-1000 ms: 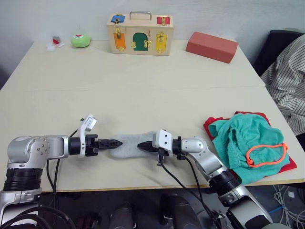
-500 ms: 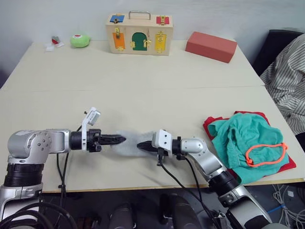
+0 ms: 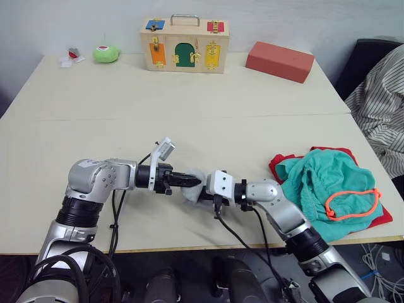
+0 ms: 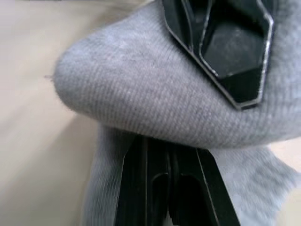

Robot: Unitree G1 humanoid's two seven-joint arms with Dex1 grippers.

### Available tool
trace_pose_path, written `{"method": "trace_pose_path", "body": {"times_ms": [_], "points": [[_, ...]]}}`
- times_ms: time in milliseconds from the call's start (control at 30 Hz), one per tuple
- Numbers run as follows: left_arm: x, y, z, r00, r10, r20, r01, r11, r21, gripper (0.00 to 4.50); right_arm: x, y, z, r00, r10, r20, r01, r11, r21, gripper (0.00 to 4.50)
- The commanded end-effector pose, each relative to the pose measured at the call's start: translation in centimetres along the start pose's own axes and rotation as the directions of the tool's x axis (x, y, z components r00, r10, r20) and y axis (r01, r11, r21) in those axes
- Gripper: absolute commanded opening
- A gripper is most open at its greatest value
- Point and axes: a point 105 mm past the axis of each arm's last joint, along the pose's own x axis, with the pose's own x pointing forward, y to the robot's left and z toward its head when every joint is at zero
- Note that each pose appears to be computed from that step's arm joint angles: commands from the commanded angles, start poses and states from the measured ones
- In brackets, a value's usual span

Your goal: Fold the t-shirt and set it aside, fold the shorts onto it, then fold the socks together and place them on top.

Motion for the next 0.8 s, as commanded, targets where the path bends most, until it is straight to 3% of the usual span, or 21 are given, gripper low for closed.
{"method": "trace_pose_path", "body": {"times_ms": [33, 233, 333, 467, 667, 800], "points": [[0.3, -0.3, 0.1, 1.0, -0.028, 0.006, 0.028, 0.999, 0.036, 0.34, -1.2, -0.4, 2.0, 0.999, -0.046, 0.024, 0.045, 0.999, 0.008, 0.0], [0.8, -0.9, 0.0, 0.995, -0.096, 0.017, 0.094, 0.99, 0.109, 2.21, -5.2, -0.7, 0.9, 0.987, -0.135, -0.086, 0.141, 0.988, 0.064, 0.0], [1.0, -2.1, 0.4, 0.982, -0.183, 0.041, 0.173, 0.968, 0.179, 3.1, -9.1, -1.1, -0.7, 0.951, -0.272, -0.148, 0.295, 0.941, 0.167, 0.0], [1.3, -3.0, 0.0, 0.966, -0.255, 0.044, 0.237, 0.94, 0.246, 4.4, -12.9, -0.2, -3.2, 0.896, -0.346, -0.277, 0.404, 0.895, 0.187, 0.0], [1.3, -2.7, -0.2, 0.953, -0.287, 0.101, 0.229, 0.895, 0.384, 4.46, -15.6, 0.4, -4.1, 0.853, -0.408, -0.325, 0.485, 0.85, 0.206, 0.0], [-1.0, -3.7, 2.0, 0.916, -0.325, 0.234, 0.179, 0.855, 0.487, 4.46, -14.4, -0.6, -0.4, 0.895, -0.429, -0.12, 0.445, 0.862, 0.241, 0.0]]}}
